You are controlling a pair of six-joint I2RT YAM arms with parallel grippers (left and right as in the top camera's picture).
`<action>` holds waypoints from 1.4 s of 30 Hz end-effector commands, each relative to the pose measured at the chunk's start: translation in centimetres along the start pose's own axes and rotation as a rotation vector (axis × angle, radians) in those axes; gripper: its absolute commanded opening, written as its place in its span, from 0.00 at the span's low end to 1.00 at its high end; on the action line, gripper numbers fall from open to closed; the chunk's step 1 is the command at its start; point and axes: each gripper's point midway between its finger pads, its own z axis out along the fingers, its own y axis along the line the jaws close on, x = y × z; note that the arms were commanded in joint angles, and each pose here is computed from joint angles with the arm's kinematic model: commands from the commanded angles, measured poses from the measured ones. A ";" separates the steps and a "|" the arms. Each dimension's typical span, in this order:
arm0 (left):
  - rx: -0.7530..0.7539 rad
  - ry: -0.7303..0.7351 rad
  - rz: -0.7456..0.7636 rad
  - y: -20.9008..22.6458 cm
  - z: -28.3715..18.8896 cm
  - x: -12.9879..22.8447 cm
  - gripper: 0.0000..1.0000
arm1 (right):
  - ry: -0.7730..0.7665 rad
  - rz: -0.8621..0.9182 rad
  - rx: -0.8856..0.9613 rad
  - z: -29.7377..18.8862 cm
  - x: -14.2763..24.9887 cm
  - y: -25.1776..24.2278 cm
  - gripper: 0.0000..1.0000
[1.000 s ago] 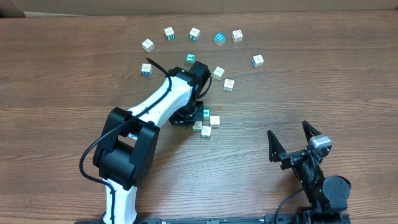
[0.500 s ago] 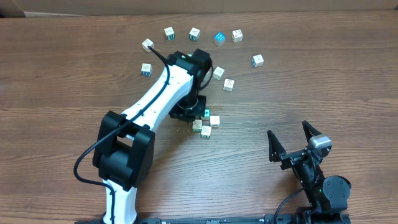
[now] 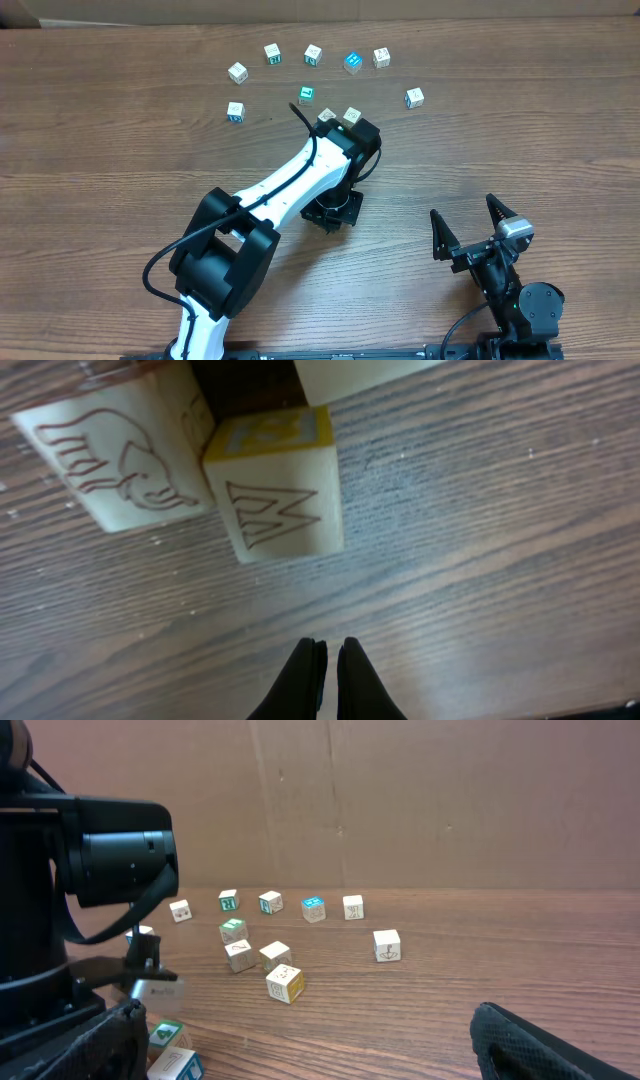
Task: Form a circle
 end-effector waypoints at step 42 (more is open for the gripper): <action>-0.010 -0.121 -0.022 -0.6 1.0 -1.8 0.04 | -0.006 -0.006 0.010 0.0 0.1 -0.2 1.00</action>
